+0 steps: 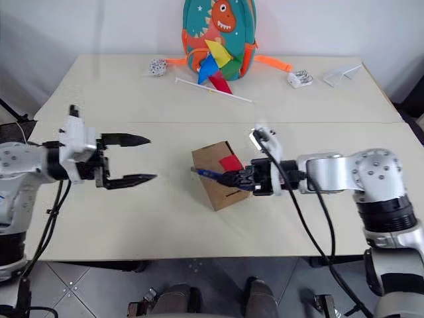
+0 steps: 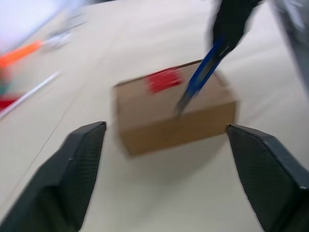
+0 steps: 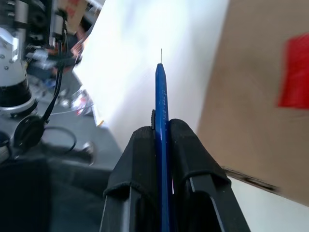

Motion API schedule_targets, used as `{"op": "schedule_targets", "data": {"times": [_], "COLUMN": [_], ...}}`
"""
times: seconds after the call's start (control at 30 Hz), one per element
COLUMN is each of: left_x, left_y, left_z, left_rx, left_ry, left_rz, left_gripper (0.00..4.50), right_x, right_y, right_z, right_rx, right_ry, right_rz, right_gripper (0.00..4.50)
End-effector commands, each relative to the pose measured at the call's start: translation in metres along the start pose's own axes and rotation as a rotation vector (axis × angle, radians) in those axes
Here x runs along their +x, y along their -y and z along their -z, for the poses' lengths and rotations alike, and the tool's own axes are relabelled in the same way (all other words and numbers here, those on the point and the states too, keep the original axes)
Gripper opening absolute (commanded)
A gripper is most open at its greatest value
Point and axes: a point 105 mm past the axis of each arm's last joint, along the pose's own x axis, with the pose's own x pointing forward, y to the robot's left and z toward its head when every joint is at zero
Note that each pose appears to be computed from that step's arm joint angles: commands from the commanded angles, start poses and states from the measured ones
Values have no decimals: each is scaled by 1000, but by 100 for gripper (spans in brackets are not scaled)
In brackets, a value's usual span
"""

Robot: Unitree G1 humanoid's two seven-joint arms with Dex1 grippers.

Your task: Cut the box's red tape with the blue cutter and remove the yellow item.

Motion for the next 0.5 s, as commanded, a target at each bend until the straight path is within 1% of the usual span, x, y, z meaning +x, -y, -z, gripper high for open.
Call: {"op": "schedule_targets", "data": {"times": [0.03,0.1,0.2,0.3,0.33,0.4,0.5], "left_x": [3,10,29,49,56,69,82], "left_y": [3,7,13,18,20,22,20], "left_z": [15,21,19,12,8,4,4], "left_rx": [-47,-74,-109,-148,-168,-184,-172], "left_ry": [-13,-5,40,108,136,164,157], "left_rz": [-16,-10,3,19,28,42,46], "left_gripper": [276,207,107,13,0,0,0], "right_x": [-18,-27,-42,-55,-58,-61,-60], "right_y": [-14,-13,-8,-3,1,9,12], "right_z": [-12,-16,-21,-16,-8,1,7], "right_rx": [-74,-99,-117,-180,-262,-327,-347], "right_ry": [85,122,182,163,111,77,77], "right_rz": [-11,39,127,269,347,446,477], "right_gripper": [10,10,10,10,10,10,10]}}
